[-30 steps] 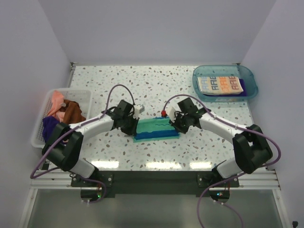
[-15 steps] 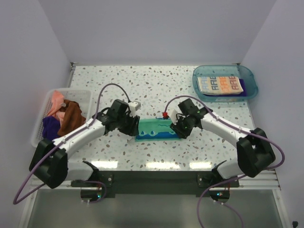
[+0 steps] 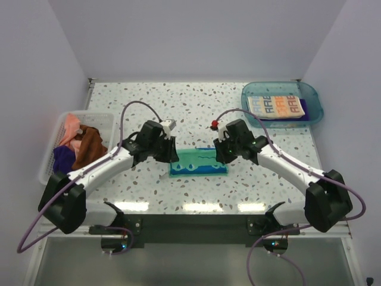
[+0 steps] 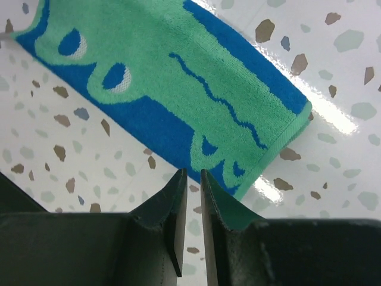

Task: Fold and stack the towels
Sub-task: Fold the towel

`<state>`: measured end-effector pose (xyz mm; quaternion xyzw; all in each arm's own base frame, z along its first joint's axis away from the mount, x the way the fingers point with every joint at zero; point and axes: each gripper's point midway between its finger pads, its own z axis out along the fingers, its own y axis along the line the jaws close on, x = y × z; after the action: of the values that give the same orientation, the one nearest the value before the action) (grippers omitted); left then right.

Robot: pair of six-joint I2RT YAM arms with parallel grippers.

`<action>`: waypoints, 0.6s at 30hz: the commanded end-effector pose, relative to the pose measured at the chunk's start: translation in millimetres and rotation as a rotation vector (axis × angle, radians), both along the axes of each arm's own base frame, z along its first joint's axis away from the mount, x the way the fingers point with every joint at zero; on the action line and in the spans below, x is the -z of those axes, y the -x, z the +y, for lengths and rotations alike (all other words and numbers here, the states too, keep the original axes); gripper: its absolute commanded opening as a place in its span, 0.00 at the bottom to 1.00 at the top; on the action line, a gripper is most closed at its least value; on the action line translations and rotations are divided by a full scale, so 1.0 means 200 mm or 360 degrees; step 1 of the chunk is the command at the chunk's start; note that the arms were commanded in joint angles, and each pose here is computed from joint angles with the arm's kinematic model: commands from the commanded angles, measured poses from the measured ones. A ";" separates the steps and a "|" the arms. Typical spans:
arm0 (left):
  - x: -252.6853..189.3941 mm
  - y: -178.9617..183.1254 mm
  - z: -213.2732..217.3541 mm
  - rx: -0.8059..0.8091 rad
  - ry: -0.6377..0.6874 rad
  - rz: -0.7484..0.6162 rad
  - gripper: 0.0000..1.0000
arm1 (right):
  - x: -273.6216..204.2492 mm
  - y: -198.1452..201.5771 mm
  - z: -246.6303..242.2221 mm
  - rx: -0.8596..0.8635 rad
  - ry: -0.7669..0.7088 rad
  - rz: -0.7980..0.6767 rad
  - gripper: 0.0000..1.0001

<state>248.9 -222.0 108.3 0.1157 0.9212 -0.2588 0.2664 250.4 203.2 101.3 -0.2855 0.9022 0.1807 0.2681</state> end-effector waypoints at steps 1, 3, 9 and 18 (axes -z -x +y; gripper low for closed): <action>0.01 -0.03 -0.13 0.0033 0.0095 -0.0024 0.34 | 0.09 -0.04 0.05 0.0296 -0.0169 0.0036 0.19; 0.11 0.02 -0.16 0.0061 0.0054 0.0040 0.29 | 0.13 -0.05 0.07 0.0350 -0.0238 0.0046 0.19; 0.39 0.14 -0.09 -0.0002 -0.0082 0.0201 0.19 | 0.30 0.01 0.04 0.0435 -0.0262 0.0098 0.20; 0.40 0.23 0.03 -0.0096 -0.0189 0.0244 0.16 | 0.24 0.04 0.00 0.0460 -0.0252 0.0082 0.22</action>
<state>201.0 -222.8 17.0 0.0978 0.9544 -0.2186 0.1781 230.6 198.9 28.9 -0.1362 0.9355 0.2096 0.2497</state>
